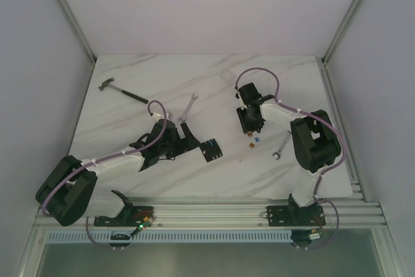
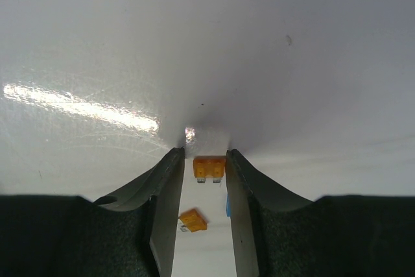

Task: Snap on the fuse box
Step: Pick up the fuse from the center of the board.

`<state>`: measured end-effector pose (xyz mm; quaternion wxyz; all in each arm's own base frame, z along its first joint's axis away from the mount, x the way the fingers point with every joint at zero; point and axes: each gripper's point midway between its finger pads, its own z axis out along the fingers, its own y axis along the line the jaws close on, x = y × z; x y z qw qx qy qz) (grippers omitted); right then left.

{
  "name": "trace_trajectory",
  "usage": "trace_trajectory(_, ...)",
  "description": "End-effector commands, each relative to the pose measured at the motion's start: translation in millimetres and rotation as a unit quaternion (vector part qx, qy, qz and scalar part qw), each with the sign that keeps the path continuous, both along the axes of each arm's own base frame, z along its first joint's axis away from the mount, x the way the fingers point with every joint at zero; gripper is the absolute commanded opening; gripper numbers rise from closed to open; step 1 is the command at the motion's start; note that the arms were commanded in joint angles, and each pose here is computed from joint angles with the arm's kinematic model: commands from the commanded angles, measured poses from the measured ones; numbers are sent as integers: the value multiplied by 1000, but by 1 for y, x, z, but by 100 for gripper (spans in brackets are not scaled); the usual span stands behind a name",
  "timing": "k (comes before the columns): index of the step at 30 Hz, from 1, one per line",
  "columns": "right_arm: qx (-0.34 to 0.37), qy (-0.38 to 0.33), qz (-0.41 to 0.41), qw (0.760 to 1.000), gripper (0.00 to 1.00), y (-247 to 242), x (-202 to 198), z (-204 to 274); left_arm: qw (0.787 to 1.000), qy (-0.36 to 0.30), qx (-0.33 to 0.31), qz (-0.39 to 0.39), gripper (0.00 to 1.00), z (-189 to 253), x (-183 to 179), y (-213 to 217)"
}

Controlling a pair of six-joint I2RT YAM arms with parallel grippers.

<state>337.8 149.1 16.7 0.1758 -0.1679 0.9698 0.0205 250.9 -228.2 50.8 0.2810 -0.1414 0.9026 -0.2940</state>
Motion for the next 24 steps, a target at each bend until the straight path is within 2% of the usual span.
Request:
trace_trajectory(1,-30,33,-3,999,39,-9,-13,-10,1000,3,8,-1,100,-2,-1,3)
trace_trajectory(24,-36,44,2,998,38,-13,-21,-10,1000,6,7,0,100,-4,-4,4)
